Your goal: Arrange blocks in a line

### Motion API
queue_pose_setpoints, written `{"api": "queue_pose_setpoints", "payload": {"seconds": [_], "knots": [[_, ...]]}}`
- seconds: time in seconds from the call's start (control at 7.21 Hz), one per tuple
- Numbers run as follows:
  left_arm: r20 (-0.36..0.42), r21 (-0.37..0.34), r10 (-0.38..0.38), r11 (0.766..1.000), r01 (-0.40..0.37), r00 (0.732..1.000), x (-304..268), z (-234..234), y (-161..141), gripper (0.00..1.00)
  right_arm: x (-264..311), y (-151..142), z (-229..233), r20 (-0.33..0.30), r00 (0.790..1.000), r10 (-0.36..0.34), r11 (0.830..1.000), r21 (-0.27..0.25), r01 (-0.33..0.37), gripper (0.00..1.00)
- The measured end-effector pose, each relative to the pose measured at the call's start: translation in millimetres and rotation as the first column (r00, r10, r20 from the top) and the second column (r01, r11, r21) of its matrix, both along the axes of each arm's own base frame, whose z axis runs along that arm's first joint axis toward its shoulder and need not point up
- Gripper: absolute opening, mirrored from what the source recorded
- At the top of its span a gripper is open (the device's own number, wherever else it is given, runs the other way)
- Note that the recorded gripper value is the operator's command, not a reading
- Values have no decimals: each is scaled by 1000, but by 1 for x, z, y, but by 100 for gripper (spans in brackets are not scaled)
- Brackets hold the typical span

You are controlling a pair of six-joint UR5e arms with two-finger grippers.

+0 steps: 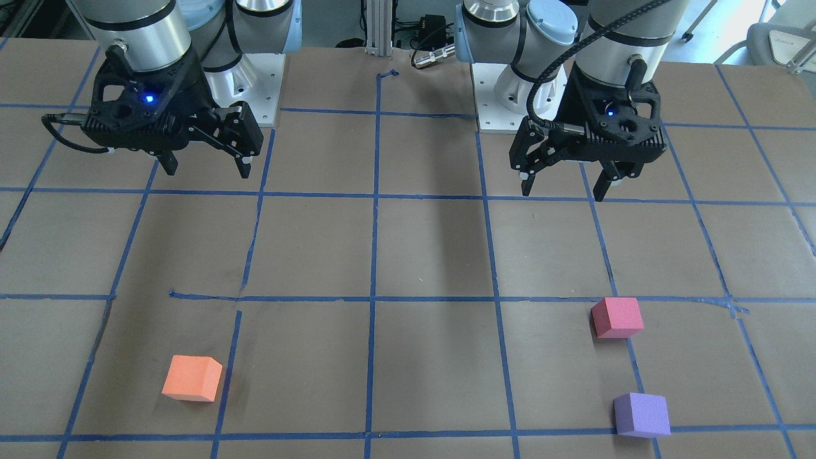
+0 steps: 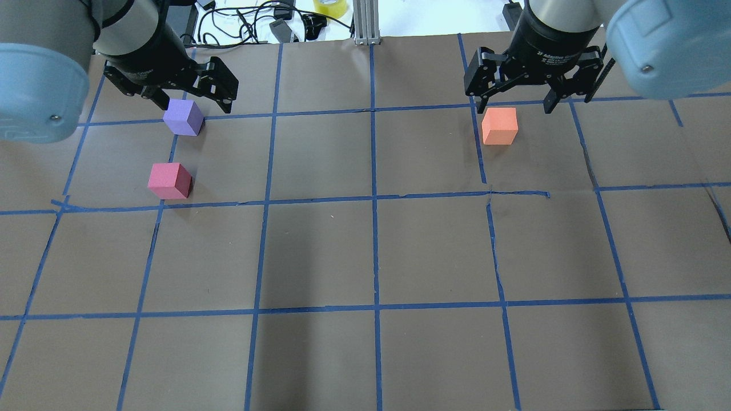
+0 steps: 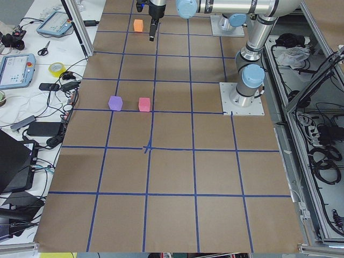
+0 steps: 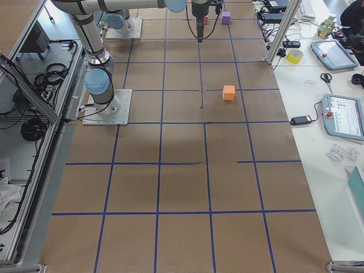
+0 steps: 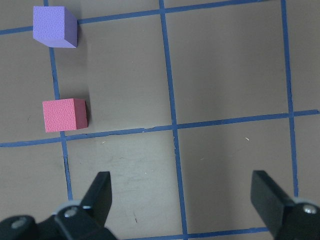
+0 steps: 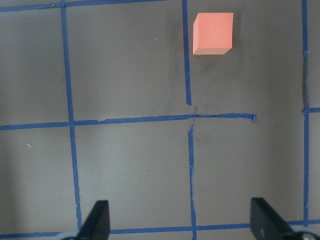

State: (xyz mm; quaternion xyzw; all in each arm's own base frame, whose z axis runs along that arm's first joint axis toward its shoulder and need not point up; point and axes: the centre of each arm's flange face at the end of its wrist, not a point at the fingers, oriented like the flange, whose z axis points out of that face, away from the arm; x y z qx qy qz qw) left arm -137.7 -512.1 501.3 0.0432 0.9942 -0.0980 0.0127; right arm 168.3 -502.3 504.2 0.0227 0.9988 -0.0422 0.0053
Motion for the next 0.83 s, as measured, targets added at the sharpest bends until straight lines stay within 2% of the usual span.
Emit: {"api": "queue_pose_setpoints", "payload": {"seconds": [0.83], "knots": [[-5,3,18,1000,-18,1000,1,-2,-7,100,-1,-1,-3,-2,1000,-1,1000,8,1,100]]}}
